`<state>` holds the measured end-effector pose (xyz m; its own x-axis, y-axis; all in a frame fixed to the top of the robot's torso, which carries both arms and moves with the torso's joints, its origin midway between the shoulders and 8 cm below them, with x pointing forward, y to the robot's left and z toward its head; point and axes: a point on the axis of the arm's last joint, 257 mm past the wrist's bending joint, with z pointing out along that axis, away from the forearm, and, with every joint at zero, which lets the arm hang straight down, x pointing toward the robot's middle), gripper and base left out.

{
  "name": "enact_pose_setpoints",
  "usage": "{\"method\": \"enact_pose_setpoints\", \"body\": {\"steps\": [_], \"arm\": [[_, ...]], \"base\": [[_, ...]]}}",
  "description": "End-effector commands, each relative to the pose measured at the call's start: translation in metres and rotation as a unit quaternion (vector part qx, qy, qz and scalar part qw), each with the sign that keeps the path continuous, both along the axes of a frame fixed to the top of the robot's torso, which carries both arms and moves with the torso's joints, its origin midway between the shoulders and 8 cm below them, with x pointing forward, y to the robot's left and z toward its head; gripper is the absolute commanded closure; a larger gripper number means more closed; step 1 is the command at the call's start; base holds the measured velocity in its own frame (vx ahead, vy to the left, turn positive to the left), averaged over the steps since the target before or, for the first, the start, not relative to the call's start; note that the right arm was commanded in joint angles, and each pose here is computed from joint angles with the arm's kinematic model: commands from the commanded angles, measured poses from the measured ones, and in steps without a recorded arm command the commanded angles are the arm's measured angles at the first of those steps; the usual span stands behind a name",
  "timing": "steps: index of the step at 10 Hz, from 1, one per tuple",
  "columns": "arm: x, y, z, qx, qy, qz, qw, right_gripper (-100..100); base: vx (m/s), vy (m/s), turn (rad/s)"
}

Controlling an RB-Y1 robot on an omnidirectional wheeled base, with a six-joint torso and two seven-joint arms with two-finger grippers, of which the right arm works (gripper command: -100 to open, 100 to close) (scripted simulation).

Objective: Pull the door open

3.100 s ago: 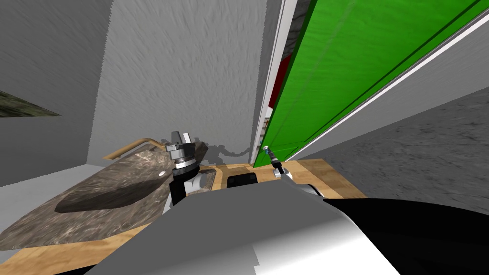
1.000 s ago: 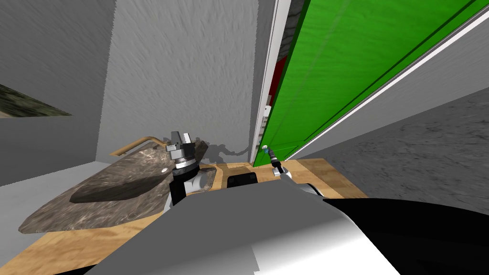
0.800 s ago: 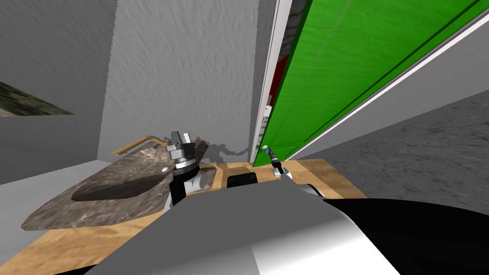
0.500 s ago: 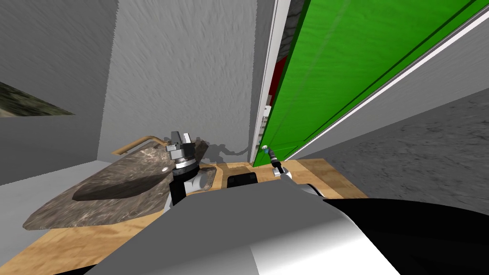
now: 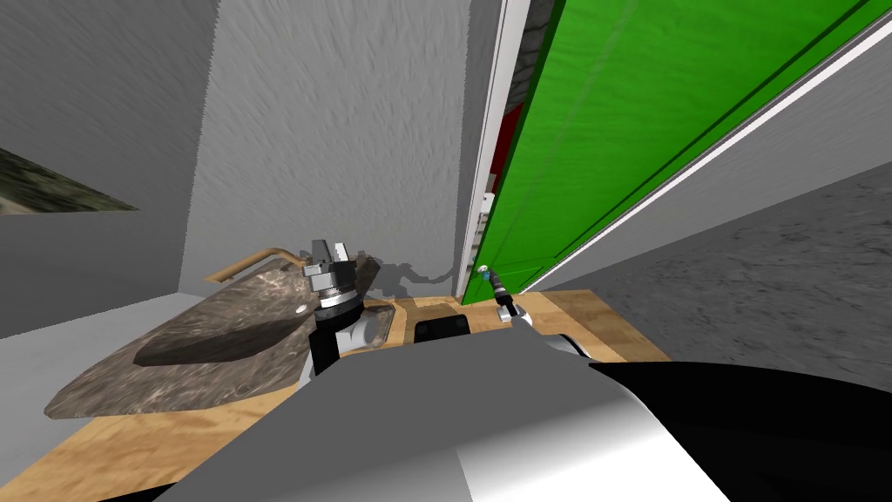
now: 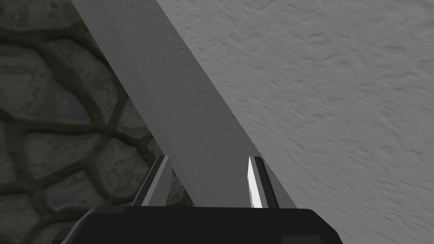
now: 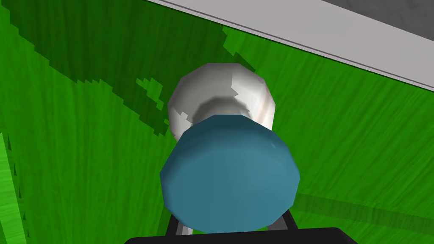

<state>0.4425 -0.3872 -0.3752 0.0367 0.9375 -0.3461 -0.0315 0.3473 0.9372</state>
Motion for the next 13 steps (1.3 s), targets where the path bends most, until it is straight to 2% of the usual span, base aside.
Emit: {"method": "enact_pose_setpoints", "body": {"steps": [1, 4, 6, 10, 11, 12, 13], "arm": [[0.0005, 0.0002, 0.0, 0.022, -0.001, 0.0, 0.9998, 100], [0.0015, 0.0006, -0.0002, 0.065, -0.002, -0.001, 0.9979, 100], [0.0024, 0.0009, -0.0003, 0.099, -0.003, -0.001, 0.9951, 100], [0.0024, 0.0009, -0.0003, 0.103, -0.004, -0.001, 0.9947, 100], [0.0029, 0.0011, -0.0004, 0.122, -0.004, -0.001, 0.9925, 100], [0.0029, 0.0011, -0.0004, 0.122, -0.004, -0.001, 0.9925, 100], [0.0035, 0.0013, -0.0005, 0.144, -0.005, -0.002, 0.9896, 100]], "base": [[-0.027, -0.037, 0.006], [-0.055, -0.029, 0.062], [-0.067, -0.02, 0.061], [-0.017, -0.007, -0.001], [-0.019, 0.001, 0.037], [-0.031, -0.007, 0.038], [-0.043, -0.021, 0.073]]}}
